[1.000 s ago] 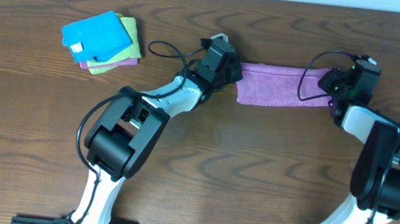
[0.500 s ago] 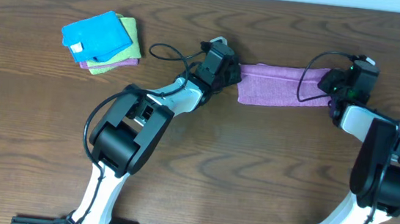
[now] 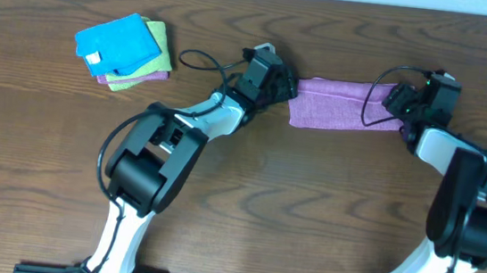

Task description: Fold the cloth

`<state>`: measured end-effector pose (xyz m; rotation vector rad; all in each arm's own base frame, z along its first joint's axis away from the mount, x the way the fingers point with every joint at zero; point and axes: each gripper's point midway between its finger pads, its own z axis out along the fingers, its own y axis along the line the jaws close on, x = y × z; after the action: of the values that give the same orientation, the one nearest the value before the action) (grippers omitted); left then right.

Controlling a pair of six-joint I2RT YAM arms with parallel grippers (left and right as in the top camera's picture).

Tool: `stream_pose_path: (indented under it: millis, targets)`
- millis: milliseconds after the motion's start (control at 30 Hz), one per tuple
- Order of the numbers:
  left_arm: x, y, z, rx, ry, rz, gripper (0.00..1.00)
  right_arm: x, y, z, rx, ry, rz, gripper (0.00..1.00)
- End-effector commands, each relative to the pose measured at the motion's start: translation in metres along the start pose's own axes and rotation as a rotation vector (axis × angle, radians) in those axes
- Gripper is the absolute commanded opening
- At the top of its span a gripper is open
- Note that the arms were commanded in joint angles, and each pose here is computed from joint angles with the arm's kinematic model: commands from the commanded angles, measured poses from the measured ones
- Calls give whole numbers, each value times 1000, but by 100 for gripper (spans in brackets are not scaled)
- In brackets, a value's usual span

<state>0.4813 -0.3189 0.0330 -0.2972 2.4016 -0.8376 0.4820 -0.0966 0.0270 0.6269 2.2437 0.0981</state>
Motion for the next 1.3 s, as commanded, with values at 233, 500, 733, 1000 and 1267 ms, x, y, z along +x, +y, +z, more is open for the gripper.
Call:
stream_pose_path:
  millis: [233,500,733,1000,1267]
  targets:
    - [-40,-64,-89,105,-7,16,73,-38,10,-93,28,-8,61,99]
    - [-37,-95,-91,205,-8,-111,6,-30,-2,-151,58,58,181,99]
    - [-11,-98,-55,233,24,-203,6,-10,-10,-159,26,166,231,99]
    - [16,-85,-15,193,77,-214,6,-11,-14,-160,7,175,259,99]
    - [49,-75,15,101,154,-173,6,-6,-11,-160,-10,197,263,99]
